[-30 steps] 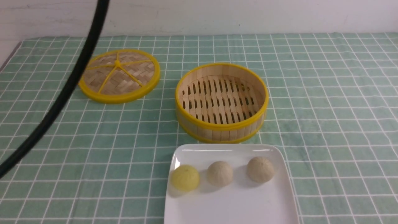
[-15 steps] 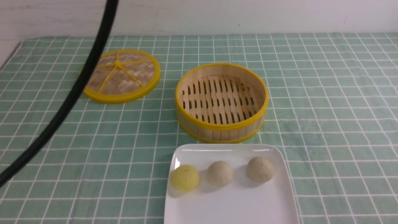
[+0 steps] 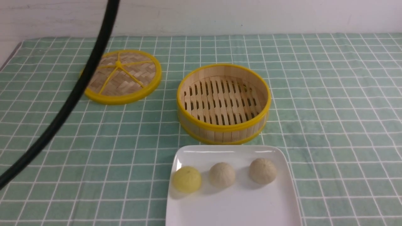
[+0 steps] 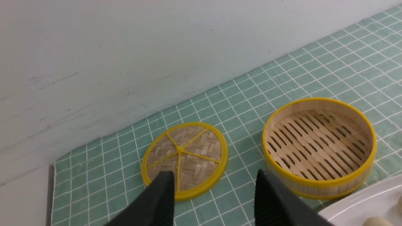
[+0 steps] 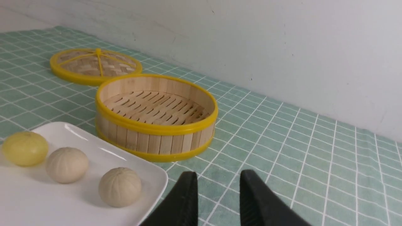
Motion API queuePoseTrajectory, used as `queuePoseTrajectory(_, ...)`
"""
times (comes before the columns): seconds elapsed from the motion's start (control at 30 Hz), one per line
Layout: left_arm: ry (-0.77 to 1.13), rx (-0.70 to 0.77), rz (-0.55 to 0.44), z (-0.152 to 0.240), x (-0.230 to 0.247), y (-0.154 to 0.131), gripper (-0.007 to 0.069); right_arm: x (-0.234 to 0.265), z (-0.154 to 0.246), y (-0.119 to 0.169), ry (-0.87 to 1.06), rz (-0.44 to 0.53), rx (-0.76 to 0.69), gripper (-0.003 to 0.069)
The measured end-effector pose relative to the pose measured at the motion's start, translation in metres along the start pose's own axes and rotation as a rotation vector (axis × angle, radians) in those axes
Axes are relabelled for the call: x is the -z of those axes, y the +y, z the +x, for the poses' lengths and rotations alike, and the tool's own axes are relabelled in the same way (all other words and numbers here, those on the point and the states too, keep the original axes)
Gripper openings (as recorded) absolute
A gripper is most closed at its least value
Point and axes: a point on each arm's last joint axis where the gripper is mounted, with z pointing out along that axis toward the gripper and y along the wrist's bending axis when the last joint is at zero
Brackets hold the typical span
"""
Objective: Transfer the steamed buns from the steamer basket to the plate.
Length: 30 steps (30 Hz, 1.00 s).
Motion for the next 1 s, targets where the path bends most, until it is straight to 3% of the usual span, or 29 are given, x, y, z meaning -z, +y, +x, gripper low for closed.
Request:
queuePoseTrajectory(0.6,-0.015,0.0,0.001,-0.001,0.0,0.0,0.0368,0.0,0.003,0.001,0.035,-0.008,-0.025,0.0227)
queuePoseTrajectory(1.0,-0.002,0.007,0.014,0.0,0.0,-0.001,0.0343,-0.008,0.049,0.011,0.219,-0.055,-0.112,0.0236)
